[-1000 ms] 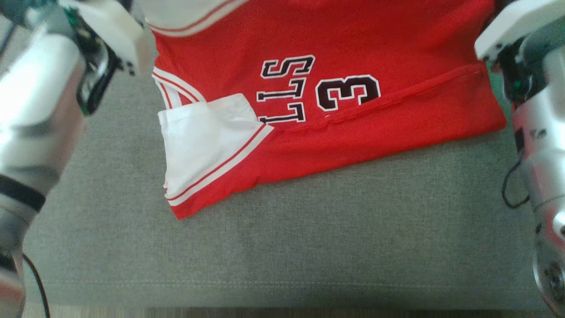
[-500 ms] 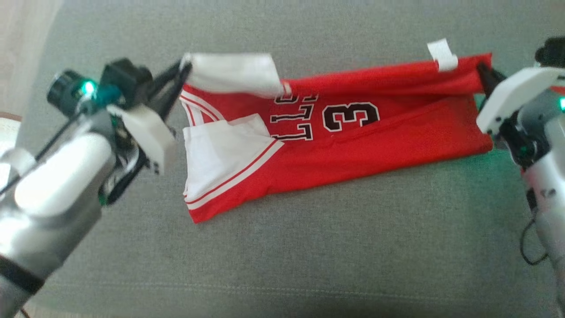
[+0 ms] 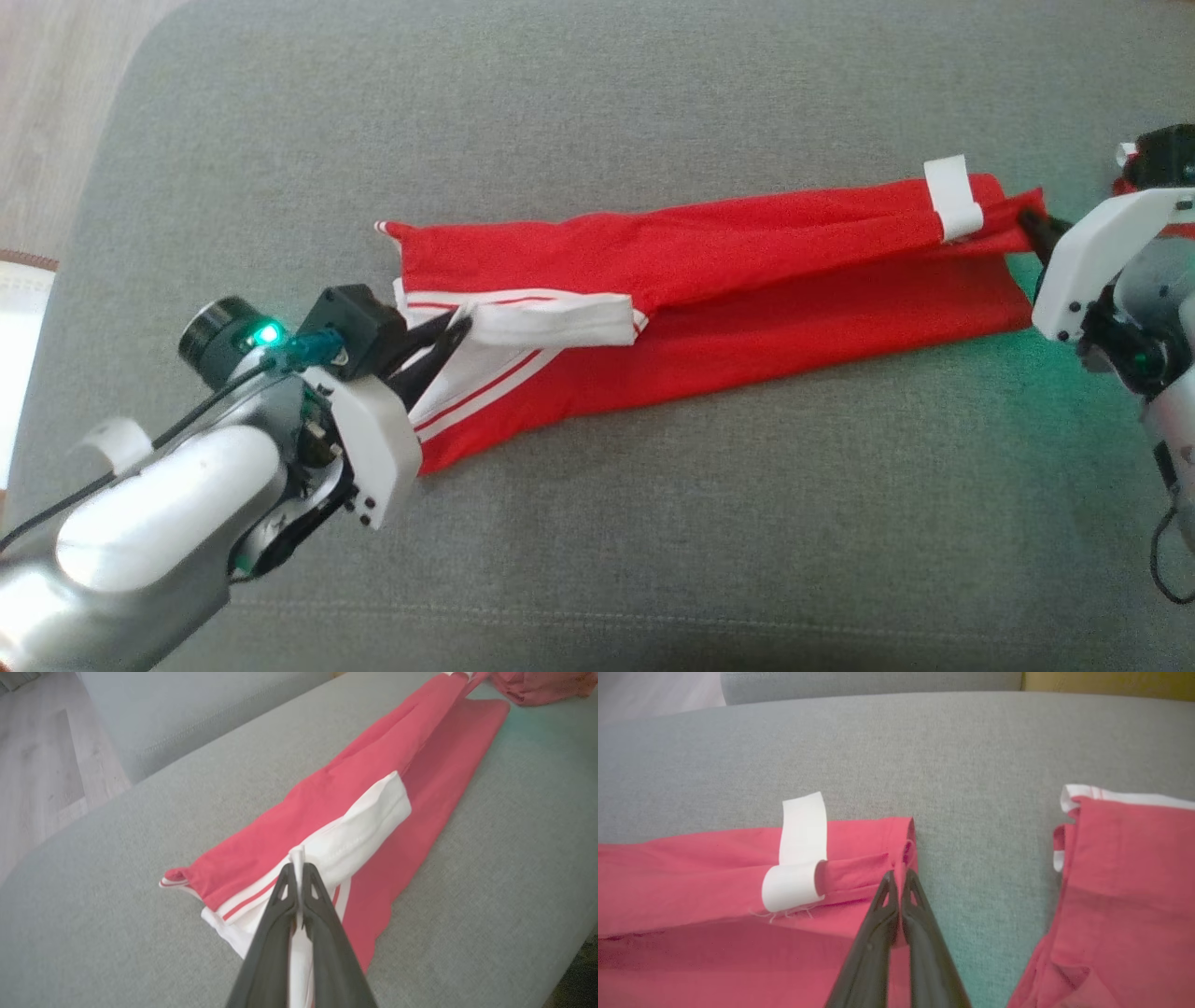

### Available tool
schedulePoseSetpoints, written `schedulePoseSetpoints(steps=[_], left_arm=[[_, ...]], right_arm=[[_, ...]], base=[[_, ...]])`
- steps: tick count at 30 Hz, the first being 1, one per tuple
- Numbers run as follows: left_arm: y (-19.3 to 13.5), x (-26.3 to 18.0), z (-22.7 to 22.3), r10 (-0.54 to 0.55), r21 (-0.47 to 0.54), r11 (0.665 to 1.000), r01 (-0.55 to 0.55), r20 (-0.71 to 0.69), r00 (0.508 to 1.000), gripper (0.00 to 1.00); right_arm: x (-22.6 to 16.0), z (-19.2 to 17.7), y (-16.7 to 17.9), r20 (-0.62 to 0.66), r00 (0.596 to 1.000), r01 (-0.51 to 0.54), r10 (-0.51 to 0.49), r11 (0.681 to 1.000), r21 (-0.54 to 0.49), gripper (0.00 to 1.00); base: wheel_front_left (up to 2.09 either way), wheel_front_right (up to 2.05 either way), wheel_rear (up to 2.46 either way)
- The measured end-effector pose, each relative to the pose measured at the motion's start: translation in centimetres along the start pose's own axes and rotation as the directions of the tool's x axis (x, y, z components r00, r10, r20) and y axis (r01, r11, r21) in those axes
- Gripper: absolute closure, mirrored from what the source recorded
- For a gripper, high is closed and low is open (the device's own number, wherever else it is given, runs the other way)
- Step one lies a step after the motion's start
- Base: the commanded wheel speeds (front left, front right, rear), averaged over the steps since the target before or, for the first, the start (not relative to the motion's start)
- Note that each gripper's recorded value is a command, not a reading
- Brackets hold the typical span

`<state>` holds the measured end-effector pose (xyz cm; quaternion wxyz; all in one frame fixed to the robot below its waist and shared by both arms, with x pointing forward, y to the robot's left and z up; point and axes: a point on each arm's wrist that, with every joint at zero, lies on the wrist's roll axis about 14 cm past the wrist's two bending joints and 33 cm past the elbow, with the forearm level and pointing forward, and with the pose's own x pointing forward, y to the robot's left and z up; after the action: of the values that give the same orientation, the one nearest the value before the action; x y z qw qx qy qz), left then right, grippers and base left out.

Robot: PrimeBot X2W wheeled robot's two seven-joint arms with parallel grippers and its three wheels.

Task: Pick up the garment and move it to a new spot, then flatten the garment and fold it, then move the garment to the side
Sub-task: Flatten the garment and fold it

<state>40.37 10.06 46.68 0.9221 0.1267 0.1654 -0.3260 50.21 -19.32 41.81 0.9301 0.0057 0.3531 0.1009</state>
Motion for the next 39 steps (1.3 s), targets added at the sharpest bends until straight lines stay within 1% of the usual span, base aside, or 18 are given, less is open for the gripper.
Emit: schedulePoseSetpoints(steps=[6, 9, 17, 18, 19, 20, 22, 25, 27, 29, 31, 33, 36, 39], left_arm=[[-0.6, -0.6, -2.8, -0.007, -0.044, 0.999, 0.001, -0.127, 0.992, 1.0], [-1.2, -0.7, -3.1, -0.023, -0.071, 0.997, 0.013, -0.143, 0.99, 1.0], [-2.1, -0.8, -3.8, -0.043, -0.076, 0.997, 0.03, -0.176, 0.983, 1.0], [-2.0, -0.8, -3.8, -0.036, -0.072, 0.997, 0.023, -0.173, 0.984, 1.0], [-1.6, -0.8, -3.7, -0.011, -0.054, 0.999, 0.002, -0.165, 0.986, 0.12], [-1.6, -0.8, -3.7, -0.011, -0.054, 0.999, 0.002, -0.165, 0.986, 0.0], [-1.4, -0.8, -3.2, 0.011, -0.047, 0.999, -0.018, -0.14, 0.99, 0.0], [-0.8, -0.7, -1.9, 0.064, -0.051, 0.996, -0.068, -0.076, 0.995, 0.0], [0.1, -0.7, -0.7, 0.122, -0.065, 0.99, -0.123, -0.013, 0.992, 0.0], [1.2, -0.9, 0.8, 0.193, -0.091, 0.978, -0.187, 0.063, 0.979, 0.0], [2.7, -1.3, 2.4, 0.279, -0.14, 0.956, -0.26, 0.146, 0.949, 0.0], [4.2, -1.9, 3.8, 0.365, -0.2, 0.924, -0.326, 0.215, 0.906, 0.0], [6.0, -2.8, 4.8, 0.48, -0.312, 0.862, -0.399, 0.25, 0.841, 0.0], [7.1, -3.7, 5.9, 0.557, -0.381, 0.812, -0.442, 0.282, 0.781, 0.0]], right_arm=[[-1.0, -1.9, -0.3, -0.092, 0.996, -0.004, 0.004, 1.0, 0.002, 1.0], [-1.6, -2.5, -0.6, -0.127, 0.992, -0.004, 0.005, 1.0, 0.006, 1.0], [-2.5, -4.0, -0.3, -0.173, 0.985, -0.013, 0.014, 1.0, 0.004, 1.0], [-2.6, -4.1, -0.4, -0.173, 0.985, -0.012, 0.013, 1.0, 0.008, 0.0], [-2.9, -3.8, -0.6, -0.159, 0.987, -0.007, 0.011, 1.0, 0.028, 0.0], [-2.9, -3.8, -0.6, -0.159, 0.987, -0.007, 0.011, 1.0, 0.028, 0.0], [-3.2, -2.6, -0.7, -0.107, 0.994, -0.006, 0.011, 0.999, 0.047, 0.0], [-3.8, 0.0, -0.3, 0.015, 1.0, -0.023, 0.022, 0.996, 0.084, 0.0], [-4.2, 1.9, 0.5, 0.107, 0.994, -0.048, 0.037, 0.994, 0.1, 0.0], [-4.8, 3.9, 1.6, 0.21, 0.976, -0.079, 0.055, 0.991, 0.11, 0.0], [-5.5, 5.5, 2.5, 0.306, 0.95, -0.107, 0.068, 0.988, 0.113, 0.0], [-6.2, 6.2, 3.1, 0.383, 0.921, -0.122, 0.07, 0.986, 0.114, 0.0], [-7.0, 6.6, 4.2, 0.476, 0.876, -0.13, 0.07, 0.987, 0.095, 0.0], [-7.8, 6.8, 5.2, 0.551, 0.831, -0.123, 0.07, 0.991, 0.059, 0.0]], base=[[0.0, 0.0, 0.0], [0.0, 0.0, 0.0], [0.0, 0.0, 0.0], [0.0, 0.0, 0.0], [0.0, 0.0, 0.0], [0.0, 0.0, 0.0], [0.0, 0.0, 0.0], [0.0, 0.0, 0.0], [0.0, 0.0, 0.0], [0.0, 0.0, 0.0], [0.0, 0.0, 0.0], [0.0, 0.0, 0.0], [0.0, 0.0, 0.0], [0.0, 0.0, 0.0]])
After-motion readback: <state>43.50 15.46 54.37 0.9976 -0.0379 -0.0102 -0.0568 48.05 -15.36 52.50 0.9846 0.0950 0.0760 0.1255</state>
